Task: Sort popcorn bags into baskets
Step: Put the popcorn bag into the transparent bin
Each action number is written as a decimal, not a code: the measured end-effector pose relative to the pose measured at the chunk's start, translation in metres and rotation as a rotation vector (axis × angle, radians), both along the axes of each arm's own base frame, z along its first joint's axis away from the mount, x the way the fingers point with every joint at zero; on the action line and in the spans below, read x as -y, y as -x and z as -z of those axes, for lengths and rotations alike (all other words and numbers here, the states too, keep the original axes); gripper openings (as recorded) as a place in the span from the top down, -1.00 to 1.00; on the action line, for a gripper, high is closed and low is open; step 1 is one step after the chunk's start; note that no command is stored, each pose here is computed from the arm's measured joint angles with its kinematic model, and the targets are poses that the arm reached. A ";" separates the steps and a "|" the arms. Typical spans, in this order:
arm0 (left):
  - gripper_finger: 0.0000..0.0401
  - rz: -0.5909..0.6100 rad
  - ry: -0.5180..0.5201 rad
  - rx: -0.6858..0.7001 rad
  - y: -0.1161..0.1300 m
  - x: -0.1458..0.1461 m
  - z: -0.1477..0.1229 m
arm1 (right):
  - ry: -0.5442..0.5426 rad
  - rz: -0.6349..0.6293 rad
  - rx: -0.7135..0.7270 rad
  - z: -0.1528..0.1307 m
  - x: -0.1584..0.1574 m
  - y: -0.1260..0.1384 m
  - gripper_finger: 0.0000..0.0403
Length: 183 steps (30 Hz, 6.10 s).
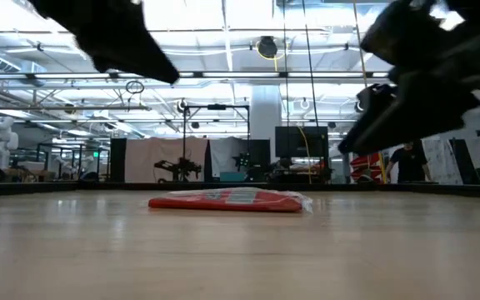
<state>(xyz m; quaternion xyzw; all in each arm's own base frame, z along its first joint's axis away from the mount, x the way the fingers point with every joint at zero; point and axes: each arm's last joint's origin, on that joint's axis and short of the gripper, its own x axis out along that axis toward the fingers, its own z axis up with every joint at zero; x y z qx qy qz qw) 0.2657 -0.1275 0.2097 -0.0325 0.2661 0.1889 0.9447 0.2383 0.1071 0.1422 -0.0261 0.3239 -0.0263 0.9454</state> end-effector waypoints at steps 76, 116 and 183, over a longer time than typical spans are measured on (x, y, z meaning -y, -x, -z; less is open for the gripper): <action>0.84 0.145 0.168 -0.215 -0.066 -0.057 0.091 | 0.692 -0.612 -0.080 0.039 0.037 -0.025 -0.02; 0.84 0.089 -0.005 -0.172 -0.065 -0.056 0.078 | 0.464 -0.265 -0.157 0.025 0.022 -0.037 0.86; -0.28 0.303 -0.108 0.077 -0.040 -0.002 0.008 | -0.240 -0.332 -0.021 -0.029 0.061 -0.059 0.98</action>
